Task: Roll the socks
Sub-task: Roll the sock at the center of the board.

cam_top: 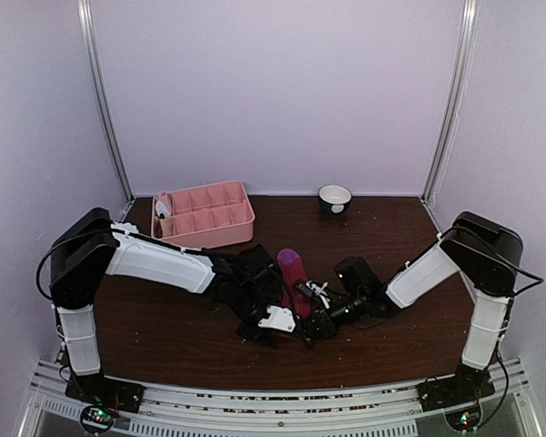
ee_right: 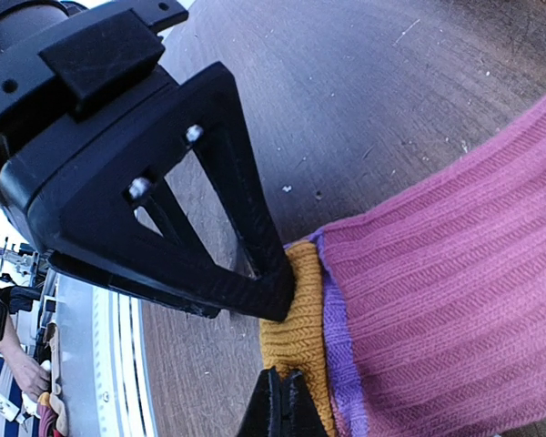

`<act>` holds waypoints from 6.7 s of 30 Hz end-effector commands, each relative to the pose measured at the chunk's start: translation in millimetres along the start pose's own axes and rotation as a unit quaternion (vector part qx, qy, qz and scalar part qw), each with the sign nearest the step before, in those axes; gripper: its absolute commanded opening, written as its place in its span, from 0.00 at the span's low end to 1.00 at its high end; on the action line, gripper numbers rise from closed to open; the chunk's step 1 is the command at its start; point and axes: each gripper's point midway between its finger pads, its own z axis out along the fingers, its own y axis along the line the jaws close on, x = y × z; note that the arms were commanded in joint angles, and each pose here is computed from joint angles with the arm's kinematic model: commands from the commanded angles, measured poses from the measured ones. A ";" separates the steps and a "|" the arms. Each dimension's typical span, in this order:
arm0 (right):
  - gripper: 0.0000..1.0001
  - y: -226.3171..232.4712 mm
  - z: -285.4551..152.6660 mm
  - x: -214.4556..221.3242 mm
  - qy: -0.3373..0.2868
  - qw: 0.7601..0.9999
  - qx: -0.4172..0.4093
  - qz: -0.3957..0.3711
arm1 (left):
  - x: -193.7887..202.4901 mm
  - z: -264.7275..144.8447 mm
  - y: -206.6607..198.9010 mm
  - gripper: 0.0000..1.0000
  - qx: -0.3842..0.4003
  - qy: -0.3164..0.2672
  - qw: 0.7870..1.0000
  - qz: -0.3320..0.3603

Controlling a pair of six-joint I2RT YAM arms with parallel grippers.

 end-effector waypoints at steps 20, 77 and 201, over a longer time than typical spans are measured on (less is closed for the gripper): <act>0.00 -26.7 -1.6 45.8 0.064 0.994 0.050 0.074 | 35.0 26.0 31.2 0.13 -0.050 0.089 0.994 -0.029; 0.87 36.9 -97.4 -1.1 -0.165 0.872 0.336 -0.315 | 58.0 16.2 -26.4 0.00 0.293 0.058 0.860 -0.414; 0.47 -20.5 -38.0 15.6 -0.079 0.986 0.147 0.002 | 53.7 8.0 -4.8 0.00 0.146 0.055 0.952 -0.264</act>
